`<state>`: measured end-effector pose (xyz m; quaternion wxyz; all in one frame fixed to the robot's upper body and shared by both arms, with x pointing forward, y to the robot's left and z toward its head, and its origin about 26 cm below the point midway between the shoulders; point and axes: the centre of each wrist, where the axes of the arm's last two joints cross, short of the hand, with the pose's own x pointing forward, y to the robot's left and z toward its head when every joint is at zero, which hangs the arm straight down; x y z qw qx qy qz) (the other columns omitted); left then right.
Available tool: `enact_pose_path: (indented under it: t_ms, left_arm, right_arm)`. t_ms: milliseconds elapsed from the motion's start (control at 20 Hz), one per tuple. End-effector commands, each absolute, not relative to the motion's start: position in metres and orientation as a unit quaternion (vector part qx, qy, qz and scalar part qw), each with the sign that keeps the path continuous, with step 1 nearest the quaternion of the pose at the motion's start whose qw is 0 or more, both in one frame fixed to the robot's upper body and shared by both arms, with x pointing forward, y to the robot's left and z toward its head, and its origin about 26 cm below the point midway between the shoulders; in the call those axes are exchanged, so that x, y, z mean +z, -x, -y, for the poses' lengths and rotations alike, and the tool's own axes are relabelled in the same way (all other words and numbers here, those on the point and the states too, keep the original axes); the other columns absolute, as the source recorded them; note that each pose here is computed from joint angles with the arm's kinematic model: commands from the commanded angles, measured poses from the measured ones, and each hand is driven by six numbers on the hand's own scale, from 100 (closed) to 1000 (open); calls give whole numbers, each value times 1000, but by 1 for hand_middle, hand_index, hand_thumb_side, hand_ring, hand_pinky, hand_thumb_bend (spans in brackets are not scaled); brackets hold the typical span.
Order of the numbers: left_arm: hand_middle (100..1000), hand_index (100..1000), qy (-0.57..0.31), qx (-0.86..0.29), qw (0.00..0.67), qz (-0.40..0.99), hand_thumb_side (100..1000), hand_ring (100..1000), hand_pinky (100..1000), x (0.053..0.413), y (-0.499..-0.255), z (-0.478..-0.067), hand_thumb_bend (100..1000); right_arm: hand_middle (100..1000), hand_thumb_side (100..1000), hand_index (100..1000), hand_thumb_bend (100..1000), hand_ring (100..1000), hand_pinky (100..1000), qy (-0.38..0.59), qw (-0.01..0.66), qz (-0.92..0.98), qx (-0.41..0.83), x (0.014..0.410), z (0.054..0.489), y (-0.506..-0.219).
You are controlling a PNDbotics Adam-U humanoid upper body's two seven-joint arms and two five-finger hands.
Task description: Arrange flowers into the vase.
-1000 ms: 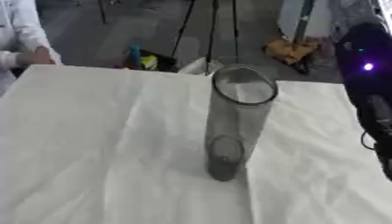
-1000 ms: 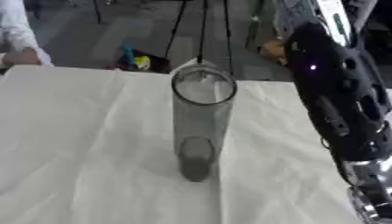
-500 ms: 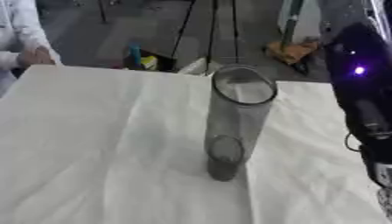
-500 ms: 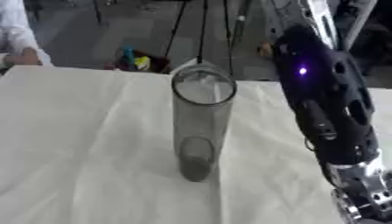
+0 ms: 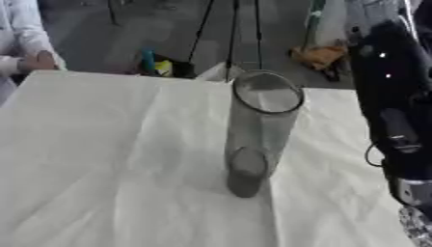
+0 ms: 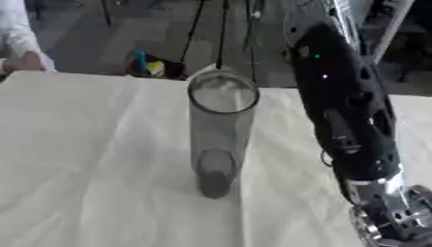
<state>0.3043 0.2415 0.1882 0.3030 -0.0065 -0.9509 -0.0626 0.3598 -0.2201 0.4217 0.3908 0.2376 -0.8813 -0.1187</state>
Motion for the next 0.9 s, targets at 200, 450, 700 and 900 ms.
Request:
enact_pose_path:
  t_ms: [200, 450, 700, 900]
  left_arm:
    - [701, 910, 10, -70, 289, 955, 1000, 699, 560, 197, -302, -240, 100]
    - [700, 910, 12, -71, 291, 954, 1000, 698, 559, 196, -302, -239, 100]
    - [699, 910, 13, -70, 291, 954, 1000, 698, 559, 196, -302, -239, 100]
    - [699, 909, 14, -71, 291, 954, 1000, 698, 559, 197, -303, -238, 100]
  right_arm:
    - [100, 202, 113, 100, 100, 100, -252, 382, 880, -127, 431, 220, -351]
    - [100, 203, 113, 100, 100, 100, -260, 396, 871, -132, 426, 218, -353]
    - [100, 204, 113, 100, 100, 100, -268, 418, 859, -128, 418, 214, -357]
    - [100, 205, 113, 100, 100, 100, -281, 435, 847, -120, 414, 210, -358]
